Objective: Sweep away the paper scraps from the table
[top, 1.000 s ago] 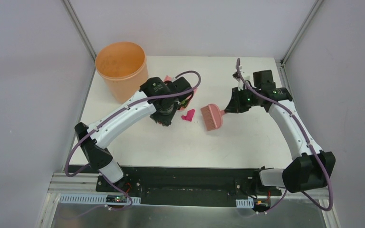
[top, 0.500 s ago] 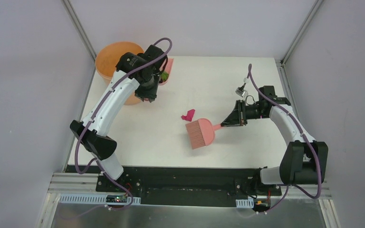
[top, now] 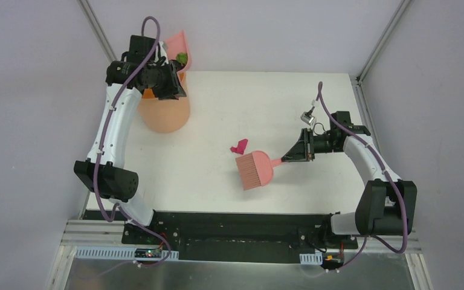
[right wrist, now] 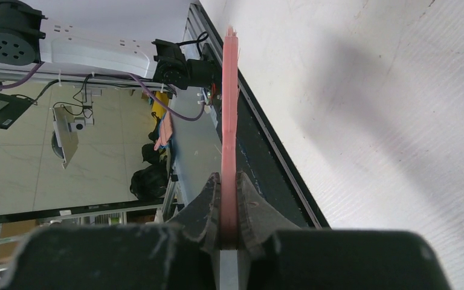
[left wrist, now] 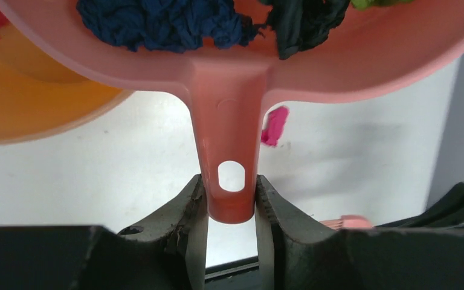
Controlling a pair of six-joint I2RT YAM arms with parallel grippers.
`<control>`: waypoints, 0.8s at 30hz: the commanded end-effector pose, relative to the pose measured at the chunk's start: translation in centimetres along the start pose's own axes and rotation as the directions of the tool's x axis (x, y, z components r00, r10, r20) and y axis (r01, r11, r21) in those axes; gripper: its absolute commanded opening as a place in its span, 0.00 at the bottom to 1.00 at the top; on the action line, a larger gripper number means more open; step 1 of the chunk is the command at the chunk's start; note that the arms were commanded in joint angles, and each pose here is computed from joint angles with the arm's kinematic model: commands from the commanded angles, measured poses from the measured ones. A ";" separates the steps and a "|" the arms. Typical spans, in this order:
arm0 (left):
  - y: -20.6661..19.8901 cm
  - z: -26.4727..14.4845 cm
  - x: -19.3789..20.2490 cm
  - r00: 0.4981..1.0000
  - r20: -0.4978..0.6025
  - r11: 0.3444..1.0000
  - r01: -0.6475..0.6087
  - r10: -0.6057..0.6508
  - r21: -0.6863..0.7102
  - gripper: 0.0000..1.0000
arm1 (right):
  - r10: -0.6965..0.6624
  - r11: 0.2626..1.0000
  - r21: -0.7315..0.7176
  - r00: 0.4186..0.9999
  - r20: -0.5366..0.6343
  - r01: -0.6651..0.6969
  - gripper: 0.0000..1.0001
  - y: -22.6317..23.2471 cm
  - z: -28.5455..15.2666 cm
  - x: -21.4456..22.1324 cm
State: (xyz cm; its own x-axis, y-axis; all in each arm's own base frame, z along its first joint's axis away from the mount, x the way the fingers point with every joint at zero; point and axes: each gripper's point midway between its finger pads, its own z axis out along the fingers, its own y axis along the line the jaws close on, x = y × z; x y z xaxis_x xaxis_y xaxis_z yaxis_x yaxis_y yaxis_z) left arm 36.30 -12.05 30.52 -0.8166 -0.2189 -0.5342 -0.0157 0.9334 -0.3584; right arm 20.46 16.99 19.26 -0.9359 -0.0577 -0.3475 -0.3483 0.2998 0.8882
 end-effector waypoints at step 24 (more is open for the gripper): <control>-3.4 -4.5 -9.7 0.677 -0.239 0.092 0.415 -0.696 0.905 0.00 | -0.107 0.994 0.019 0.993 0.052 0.107 0.00 0.8 -0.7 -0.5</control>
State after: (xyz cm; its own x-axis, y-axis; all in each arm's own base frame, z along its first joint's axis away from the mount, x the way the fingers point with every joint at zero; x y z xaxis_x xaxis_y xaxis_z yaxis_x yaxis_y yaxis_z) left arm 44.57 -11.42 31.86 -0.6057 -0.7745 0.1827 -0.0798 -0.1693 -0.9823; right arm 20.22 16.56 19.53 -0.9173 -0.0477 -0.3954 -0.3886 0.3253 0.8621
